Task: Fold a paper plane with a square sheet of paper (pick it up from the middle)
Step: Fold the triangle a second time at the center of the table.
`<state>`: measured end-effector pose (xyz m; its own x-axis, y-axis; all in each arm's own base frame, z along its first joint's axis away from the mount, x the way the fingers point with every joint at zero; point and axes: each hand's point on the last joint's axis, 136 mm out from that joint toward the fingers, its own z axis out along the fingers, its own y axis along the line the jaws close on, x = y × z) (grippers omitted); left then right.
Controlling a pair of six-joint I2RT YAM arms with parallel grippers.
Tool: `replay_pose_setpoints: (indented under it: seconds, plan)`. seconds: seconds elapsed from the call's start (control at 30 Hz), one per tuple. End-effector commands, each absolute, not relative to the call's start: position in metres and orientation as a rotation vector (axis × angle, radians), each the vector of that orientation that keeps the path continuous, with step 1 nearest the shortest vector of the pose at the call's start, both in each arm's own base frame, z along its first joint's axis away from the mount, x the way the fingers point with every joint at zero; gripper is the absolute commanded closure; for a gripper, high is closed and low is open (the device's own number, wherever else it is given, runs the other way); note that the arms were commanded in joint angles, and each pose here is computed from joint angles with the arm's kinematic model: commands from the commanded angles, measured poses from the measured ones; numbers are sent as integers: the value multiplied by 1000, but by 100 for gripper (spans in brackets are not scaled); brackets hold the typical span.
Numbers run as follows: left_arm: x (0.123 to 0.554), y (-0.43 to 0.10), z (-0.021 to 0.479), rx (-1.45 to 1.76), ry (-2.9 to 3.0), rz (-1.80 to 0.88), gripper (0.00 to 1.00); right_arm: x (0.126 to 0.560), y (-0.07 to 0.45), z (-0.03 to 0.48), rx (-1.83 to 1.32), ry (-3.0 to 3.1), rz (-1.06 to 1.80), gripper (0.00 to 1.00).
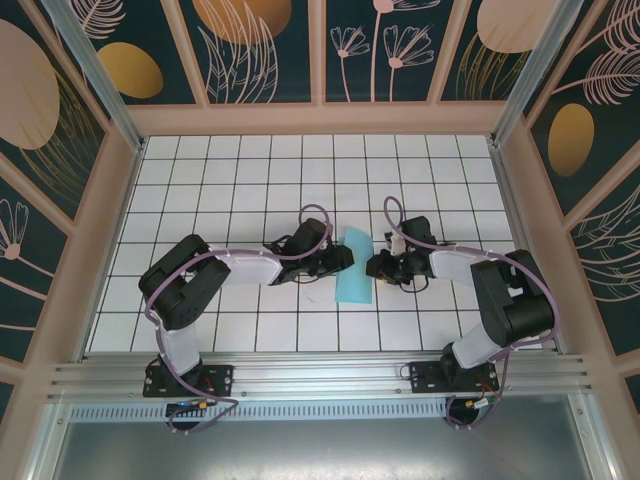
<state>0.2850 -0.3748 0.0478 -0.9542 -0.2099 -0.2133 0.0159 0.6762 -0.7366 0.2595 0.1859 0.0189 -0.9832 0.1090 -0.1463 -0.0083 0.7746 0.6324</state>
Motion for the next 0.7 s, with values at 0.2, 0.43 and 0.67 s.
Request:
replay_pose_setpoints:
  seconds: [0.2, 0.43, 0.67]
  plan:
    - [285, -381, 72, -178, 2522, -1272, 55, 254, 172, 7, 128, 2834, 910, 71]
    - [284, -384, 77, -204, 2496, -1335, 56, 255, 171, 6, 140, 2834, 908, 71]
    - [283, -387, 86, -198, 2468, -1389, 58, 257, 171, 8, 143, 2828, 911, 71]
